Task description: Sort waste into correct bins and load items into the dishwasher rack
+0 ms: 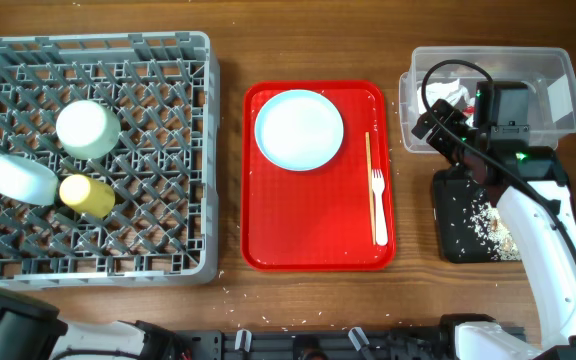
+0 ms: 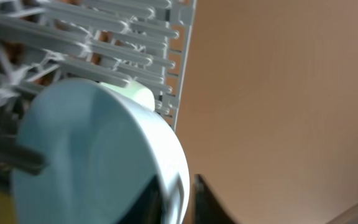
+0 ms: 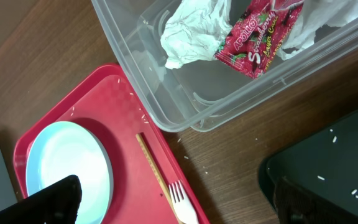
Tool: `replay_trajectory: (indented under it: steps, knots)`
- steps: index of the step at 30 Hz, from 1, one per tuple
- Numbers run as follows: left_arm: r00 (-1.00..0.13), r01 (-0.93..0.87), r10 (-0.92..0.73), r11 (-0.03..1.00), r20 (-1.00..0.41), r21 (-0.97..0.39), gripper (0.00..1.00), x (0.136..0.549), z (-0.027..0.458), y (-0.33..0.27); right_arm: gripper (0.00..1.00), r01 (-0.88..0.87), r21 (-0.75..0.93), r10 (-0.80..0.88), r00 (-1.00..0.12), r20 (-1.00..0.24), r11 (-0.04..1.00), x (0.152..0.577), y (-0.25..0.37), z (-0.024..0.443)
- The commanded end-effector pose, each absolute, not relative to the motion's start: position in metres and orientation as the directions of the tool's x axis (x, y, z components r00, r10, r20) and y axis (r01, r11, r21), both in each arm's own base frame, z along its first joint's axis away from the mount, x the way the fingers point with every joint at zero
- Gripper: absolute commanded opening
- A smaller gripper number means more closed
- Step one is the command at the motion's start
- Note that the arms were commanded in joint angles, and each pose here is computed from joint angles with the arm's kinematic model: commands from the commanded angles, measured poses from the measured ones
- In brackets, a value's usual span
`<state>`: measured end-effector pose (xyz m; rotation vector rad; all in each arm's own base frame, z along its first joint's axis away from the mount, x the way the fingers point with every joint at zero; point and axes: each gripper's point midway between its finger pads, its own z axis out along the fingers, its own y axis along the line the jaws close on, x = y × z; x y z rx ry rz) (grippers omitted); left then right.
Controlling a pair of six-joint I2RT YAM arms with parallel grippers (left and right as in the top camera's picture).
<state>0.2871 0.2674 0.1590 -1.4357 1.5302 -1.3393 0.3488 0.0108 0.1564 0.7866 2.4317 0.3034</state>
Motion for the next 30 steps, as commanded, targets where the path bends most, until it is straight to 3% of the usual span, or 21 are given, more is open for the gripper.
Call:
replay_trajectory:
  steps: [1,4,6,7,11,15,16,17,18,19,24,26,30]
  knots:
    - [-0.182,-0.319,-0.964,-0.129,0.194,-0.939,0.29,0.281,0.155,0.270,1.00,0.481,0.365,0.604,-0.664,-0.442,0.797,0.350,0.008,0.155]
    - [-0.197,-0.290,-0.966,-0.108,0.170,-0.951,0.38,0.282,0.166,0.268,1.00,0.481,0.365,0.604,-0.664,-0.442,0.797,0.350,0.008,0.155]
    - [-0.194,-0.286,-0.971,-0.081,0.141,-0.955,0.57,0.281,0.175,0.267,0.99,0.481,0.365,0.604,-0.664,-0.442,0.797,0.350,0.008,0.155]
    - [-0.163,-0.331,-0.977,-0.077,0.138,-0.941,0.62,0.277,0.174,0.267,1.00,0.481,0.365,0.604,-0.664,-0.442,0.797,0.350,0.008,0.155]
    - [0.001,-0.566,-0.998,-0.054,0.065,-0.823,0.63,0.248,0.168,0.266,1.00,0.481,0.365,0.604,-0.664,-0.442,0.797,0.350,0.008,0.155]
    - [0.026,-0.571,-0.998,0.026,-0.050,-0.821,0.61,0.235,0.208,0.249,0.99,0.482,0.365,0.604,-0.664,-0.442,0.797,0.350,0.008,0.155]
    - [0.027,-0.562,-0.997,0.049,-0.077,-0.826,0.60,0.233,0.219,0.244,1.00,0.482,0.365,0.604,-0.664,-0.442,0.797,0.350,0.008,0.155]
    - [0.023,-0.552,-0.993,0.084,-0.116,-0.830,0.45,0.233,0.230,0.240,1.00,0.482,0.365,0.604,-0.664,-0.442,0.797,0.350,0.008,0.155]
    - [0.015,-0.546,-0.990,0.108,-0.139,-0.831,0.16,0.236,0.235,0.238,1.00,0.481,0.365,0.604,-0.664,-0.442,0.797,0.350,0.008,0.155]
    - [0.010,-0.557,-0.987,0.129,-0.162,-0.820,0.04,0.239,0.234,0.238,1.00,0.481,0.365,0.604,-0.664,-0.442,0.797,0.350,0.008,0.155]
    - [-0.094,-0.681,-0.964,0.244,-0.248,-0.690,0.08,0.288,0.187,0.237,1.00,0.482,0.365,0.604,-0.664,-0.442,0.797,0.350,0.008,0.155]
    - [-0.158,-0.685,-0.958,0.282,-0.241,-0.672,0.04,0.316,0.161,0.233,1.00,0.481,0.365,0.604,-0.664,-0.442,0.797,0.350,0.008,0.155]
    - [-0.059,-0.835,-0.976,0.164,-0.211,-0.526,0.04,0.292,0.120,0.253,1.00,0.481,0.365,0.603,-0.664,-0.442,0.797,0.350,0.008,0.155]
